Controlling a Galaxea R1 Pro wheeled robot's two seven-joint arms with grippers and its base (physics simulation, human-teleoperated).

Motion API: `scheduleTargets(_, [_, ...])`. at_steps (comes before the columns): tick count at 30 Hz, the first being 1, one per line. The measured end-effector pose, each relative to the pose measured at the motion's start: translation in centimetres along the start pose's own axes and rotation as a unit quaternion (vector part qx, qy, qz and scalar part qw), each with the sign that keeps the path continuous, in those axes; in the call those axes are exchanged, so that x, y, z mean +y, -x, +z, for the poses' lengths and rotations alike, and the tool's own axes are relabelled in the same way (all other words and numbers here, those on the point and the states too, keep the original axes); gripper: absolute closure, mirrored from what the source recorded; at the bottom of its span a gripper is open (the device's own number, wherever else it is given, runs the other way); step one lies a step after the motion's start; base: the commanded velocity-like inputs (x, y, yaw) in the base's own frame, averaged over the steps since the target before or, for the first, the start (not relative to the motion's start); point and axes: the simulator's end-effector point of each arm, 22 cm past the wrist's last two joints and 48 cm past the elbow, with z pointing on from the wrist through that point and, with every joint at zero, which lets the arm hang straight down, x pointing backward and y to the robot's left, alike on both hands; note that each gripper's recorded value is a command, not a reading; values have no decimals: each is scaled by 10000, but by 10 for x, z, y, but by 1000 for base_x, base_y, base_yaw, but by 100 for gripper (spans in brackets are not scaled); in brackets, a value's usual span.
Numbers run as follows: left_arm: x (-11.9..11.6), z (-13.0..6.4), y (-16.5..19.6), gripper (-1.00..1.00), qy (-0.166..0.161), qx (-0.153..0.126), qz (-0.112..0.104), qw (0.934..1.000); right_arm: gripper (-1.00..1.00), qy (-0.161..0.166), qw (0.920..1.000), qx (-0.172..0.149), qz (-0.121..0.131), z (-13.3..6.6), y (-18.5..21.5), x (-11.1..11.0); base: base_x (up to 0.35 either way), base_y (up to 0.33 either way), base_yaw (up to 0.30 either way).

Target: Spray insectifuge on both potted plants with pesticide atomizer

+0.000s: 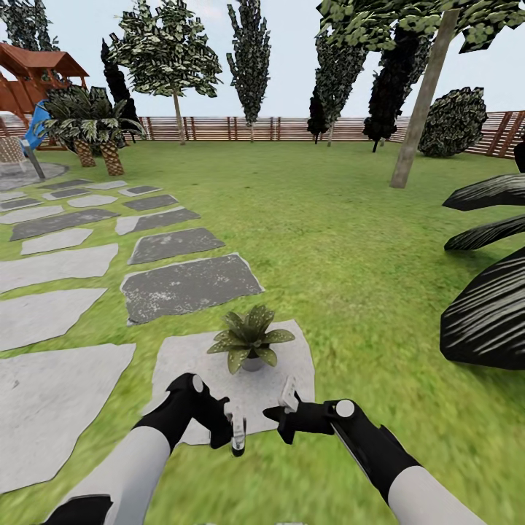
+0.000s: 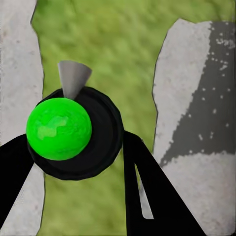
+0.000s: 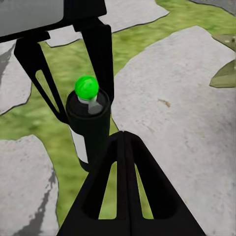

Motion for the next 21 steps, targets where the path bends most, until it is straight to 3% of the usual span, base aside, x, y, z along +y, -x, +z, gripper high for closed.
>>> scheduleTargets(16, [0, 1, 11, 100, 14, -96, 71, 9999, 100, 3, 10000, -23, -5, 1, 2, 0, 0, 0, 0])
scheduleTargets(21, [-1, 1, 23, 100, -1, -367, -32, 9993, 100, 9, 9999, -138, -82, 3, 16, 2, 0, 0, 0])
